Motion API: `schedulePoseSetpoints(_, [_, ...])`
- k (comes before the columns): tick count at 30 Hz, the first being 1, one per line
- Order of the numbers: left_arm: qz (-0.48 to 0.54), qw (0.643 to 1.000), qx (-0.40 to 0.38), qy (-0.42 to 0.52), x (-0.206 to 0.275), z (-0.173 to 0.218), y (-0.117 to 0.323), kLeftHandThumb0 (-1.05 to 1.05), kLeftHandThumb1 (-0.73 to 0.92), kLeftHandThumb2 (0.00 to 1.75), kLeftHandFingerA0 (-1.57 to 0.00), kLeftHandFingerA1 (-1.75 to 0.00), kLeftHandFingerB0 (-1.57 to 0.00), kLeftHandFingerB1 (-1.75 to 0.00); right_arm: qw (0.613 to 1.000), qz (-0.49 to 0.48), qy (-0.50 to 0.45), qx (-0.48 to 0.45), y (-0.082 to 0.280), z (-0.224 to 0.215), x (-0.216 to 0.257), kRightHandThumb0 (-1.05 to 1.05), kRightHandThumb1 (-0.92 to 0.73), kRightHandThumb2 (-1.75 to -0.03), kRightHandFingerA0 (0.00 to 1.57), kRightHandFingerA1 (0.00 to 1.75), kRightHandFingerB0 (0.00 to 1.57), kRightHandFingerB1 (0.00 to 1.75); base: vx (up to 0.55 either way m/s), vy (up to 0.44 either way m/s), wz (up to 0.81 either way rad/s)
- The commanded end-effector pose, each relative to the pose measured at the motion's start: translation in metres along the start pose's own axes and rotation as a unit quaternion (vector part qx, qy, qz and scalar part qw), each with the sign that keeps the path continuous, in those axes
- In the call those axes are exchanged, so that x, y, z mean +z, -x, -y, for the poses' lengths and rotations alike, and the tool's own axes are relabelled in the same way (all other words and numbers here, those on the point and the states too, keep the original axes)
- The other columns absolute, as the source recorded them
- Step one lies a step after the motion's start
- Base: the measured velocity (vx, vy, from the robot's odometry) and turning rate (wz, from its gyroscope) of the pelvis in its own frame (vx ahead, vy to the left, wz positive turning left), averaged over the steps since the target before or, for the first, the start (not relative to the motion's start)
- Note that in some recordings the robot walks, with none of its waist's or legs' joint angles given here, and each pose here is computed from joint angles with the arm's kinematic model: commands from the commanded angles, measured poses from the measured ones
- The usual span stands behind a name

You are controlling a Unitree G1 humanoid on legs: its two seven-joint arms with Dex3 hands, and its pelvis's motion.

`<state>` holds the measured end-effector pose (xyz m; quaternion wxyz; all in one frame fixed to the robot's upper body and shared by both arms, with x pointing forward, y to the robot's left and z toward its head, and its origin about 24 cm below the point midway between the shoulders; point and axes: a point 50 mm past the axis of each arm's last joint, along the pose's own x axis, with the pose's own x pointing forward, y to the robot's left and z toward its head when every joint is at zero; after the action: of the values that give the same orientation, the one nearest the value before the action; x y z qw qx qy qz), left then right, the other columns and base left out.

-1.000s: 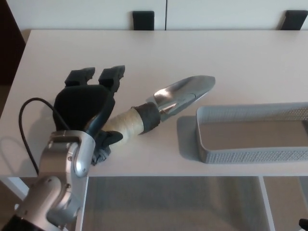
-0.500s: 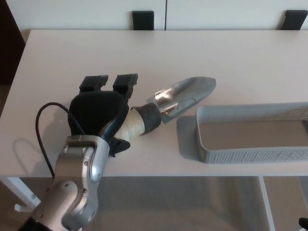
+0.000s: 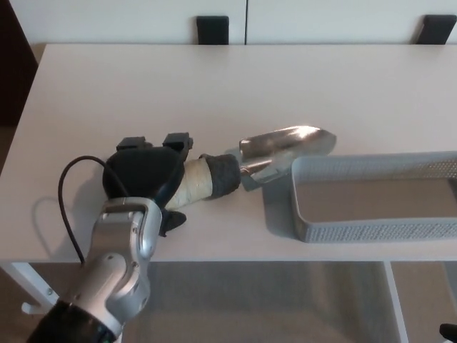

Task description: The robot walks towards a desk on which a shovel is kept on the left hand side and a container is kept on the right hand side. The robot picks up the shovel using its left hand and places it in the container.

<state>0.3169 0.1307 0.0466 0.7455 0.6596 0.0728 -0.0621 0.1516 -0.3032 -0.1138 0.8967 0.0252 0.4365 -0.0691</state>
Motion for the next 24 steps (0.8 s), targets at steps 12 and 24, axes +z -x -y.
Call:
schedulePoseSetpoints(12, [0.051,0.991,-0.093,0.085,-0.008,0.021,-0.01,-0.25,0.74,0.63,-0.95,-1.37,-0.77,-0.62,1.0,0.024,0.011,-0.007,-0.001,0.002,0.012,-0.09,-0.34,-0.83,0.4,0.64,0.3,0.59,0.0,0.0,0.0])
schedulePoseSetpoints(24, [-0.049,0.792,-0.049,0.606,-0.024,0.017,-0.01,-0.19,0.75,1.01,-1.26,-1.56,-0.71,-1.18,0.999,0.028,0.016,-0.005,-0.002,0.001,0.014,-0.13,-0.52,-0.54,0.49,0.6,0.37,0.51,0.0,0.0,0.0])
